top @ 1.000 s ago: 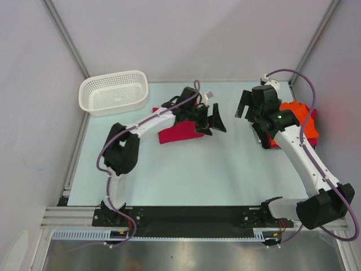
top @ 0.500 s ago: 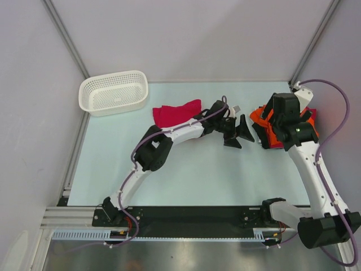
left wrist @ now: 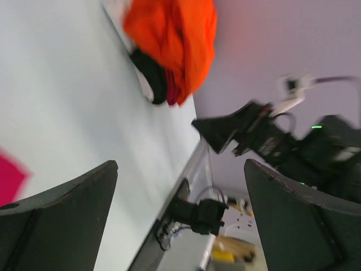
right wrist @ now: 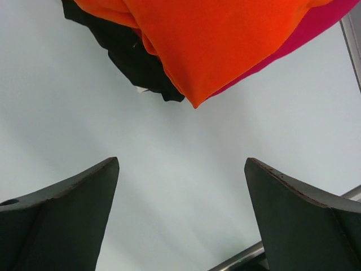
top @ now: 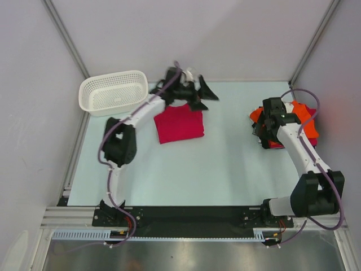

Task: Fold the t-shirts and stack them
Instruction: Smooth out wrinkles on the folded tshirt

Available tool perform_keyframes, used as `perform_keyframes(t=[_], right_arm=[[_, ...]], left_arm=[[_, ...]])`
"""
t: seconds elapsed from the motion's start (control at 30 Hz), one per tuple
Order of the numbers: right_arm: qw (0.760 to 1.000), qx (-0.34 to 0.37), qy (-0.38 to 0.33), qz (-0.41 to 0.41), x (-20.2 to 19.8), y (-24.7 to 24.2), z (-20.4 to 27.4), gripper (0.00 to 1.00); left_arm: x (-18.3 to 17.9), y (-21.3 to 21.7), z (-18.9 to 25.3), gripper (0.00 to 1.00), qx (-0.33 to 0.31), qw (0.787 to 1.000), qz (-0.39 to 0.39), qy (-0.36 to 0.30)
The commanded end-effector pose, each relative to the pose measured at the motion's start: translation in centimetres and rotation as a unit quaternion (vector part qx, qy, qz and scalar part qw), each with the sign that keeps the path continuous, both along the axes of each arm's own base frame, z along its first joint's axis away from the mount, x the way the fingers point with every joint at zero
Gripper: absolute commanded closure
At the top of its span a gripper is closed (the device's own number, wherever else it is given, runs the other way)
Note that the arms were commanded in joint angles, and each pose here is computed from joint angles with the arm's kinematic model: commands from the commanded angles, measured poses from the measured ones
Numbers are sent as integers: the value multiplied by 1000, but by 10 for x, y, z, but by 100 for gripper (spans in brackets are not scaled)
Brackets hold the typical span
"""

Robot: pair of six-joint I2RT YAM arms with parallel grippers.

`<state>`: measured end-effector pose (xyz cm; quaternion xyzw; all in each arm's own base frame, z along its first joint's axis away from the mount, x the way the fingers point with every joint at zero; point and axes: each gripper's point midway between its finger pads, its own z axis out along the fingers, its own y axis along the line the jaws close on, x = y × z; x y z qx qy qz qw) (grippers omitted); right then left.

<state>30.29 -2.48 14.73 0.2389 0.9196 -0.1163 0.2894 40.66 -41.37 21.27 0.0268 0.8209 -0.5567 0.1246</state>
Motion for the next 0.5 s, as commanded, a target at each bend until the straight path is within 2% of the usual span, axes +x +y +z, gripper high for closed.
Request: perform_keyframes(t=[0.0,0.03,0.1,0.13,0.23,0.27,0.33,0.4,0.47], right_arm=[[996,-41,55,53,12,13,-7,0],[993,-73,55,73,17,24,-3,0],[984,-124,80,104,23,36,-8,0],[980,-128,68,136,32,59,-1,0],[969,-153,86,176,46,89,-13,0],[963,-164,85,194,51,104,-9,0],[944,-231,121,204,59,108,-26,0],[909,-320,158,217,63,110,-40,0],[884,-371,183,218,64,104,-48,0]], left_arm=[[34,117,109,0,-3,988,88,-125],[49,149,119,0,1,983,117,-139],[49,181,133,0,0,980,144,-137],[56,207,134,0,-1,976,174,-127],[50,235,145,0,7,968,204,-143],[47,237,145,0,9,968,207,-145],[34,239,140,0,20,966,210,-148],[18,237,127,0,31,967,206,-147],[9,238,116,0,36,967,203,-146]])
